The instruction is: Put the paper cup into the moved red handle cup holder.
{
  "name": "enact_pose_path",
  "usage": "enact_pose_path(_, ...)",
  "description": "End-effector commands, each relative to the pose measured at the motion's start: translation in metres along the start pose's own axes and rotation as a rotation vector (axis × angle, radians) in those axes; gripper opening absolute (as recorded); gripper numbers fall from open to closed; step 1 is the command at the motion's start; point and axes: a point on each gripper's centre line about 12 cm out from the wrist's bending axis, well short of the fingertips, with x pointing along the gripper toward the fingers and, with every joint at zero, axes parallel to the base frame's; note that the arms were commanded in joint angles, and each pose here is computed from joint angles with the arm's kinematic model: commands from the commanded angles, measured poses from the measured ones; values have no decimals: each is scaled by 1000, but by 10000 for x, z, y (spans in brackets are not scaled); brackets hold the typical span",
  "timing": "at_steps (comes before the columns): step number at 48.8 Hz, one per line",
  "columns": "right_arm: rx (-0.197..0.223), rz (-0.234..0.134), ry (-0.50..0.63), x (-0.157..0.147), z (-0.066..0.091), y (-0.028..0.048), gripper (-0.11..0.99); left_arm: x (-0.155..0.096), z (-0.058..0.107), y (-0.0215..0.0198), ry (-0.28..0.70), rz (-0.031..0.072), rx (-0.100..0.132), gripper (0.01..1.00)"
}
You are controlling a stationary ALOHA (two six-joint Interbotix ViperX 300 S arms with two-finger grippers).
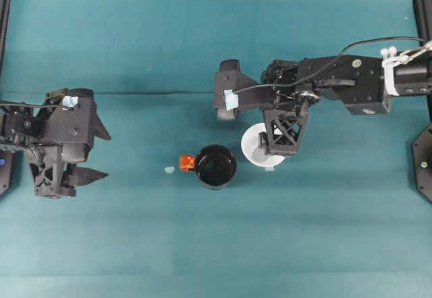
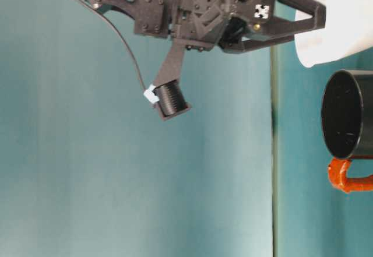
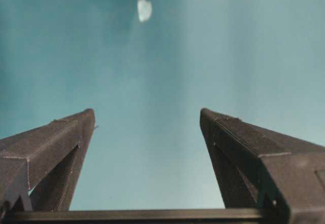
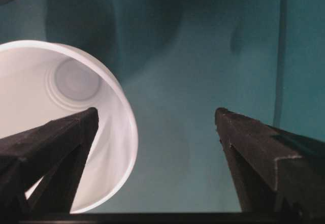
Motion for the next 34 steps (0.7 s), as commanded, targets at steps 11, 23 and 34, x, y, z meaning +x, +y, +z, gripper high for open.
enact_pose_path(11,-7,-1,-23,22,12,1,823,-20,49,-4,-26,-1,-1,923)
enact_pose_path(23,-12,5,-19,21,12,50,271,-16,48,-4,-25,-1,-2,923)
enact_pose_path(34,-19,10,-23,13,35,97,-68,-19,54,-4,-26,-1,-2,923)
